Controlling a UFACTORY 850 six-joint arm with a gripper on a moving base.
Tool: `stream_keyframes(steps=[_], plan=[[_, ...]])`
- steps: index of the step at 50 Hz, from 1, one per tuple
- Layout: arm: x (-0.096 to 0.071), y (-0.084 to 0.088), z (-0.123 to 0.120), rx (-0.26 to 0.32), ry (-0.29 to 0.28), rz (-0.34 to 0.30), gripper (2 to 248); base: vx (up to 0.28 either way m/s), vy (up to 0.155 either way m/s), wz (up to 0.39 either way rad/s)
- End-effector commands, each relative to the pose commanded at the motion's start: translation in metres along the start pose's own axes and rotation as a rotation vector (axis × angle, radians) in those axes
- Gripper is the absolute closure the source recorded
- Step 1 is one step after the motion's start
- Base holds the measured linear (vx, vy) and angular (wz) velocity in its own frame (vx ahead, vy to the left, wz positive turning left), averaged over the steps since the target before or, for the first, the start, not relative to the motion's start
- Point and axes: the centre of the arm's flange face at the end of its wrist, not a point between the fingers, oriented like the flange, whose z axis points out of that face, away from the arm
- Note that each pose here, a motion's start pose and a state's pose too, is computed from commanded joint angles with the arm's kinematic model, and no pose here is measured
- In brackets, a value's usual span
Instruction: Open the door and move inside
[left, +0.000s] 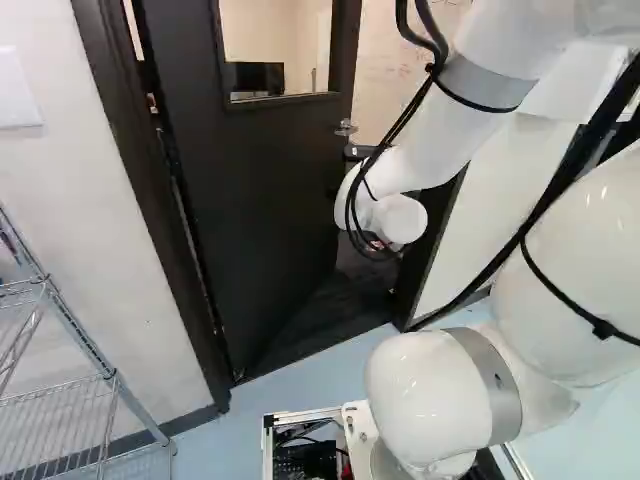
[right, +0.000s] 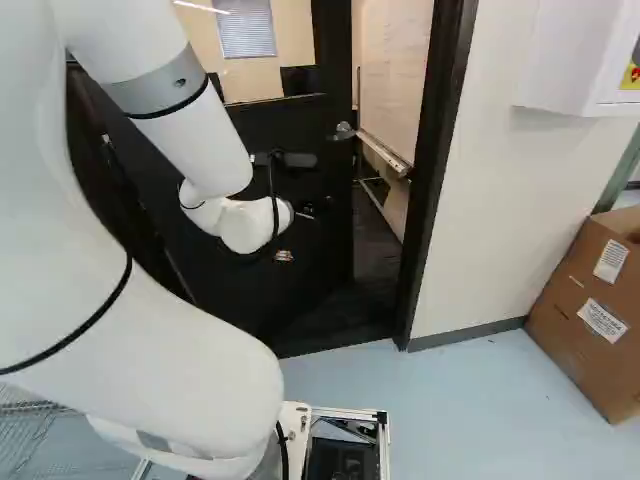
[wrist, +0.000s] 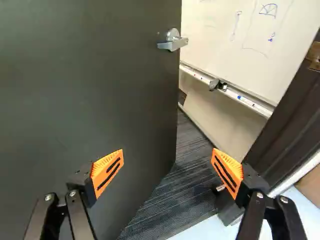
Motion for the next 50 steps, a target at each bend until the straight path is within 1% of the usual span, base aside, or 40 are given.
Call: stream_keyframes(steps=[23, 31, 50], plan=[[0.0, 0.0, 0.0, 0.0, 0.0, 0.0, 3, 0.039, 0.058, 0.283], [0.0, 0.0, 0.0, 0.0, 0.0, 0.0, 3, 0.052, -0.007, -0.075], [0.0, 0.0, 0.0, 0.0, 0.0, 0.0, 3, 0.03, 0.002, -0.001]])
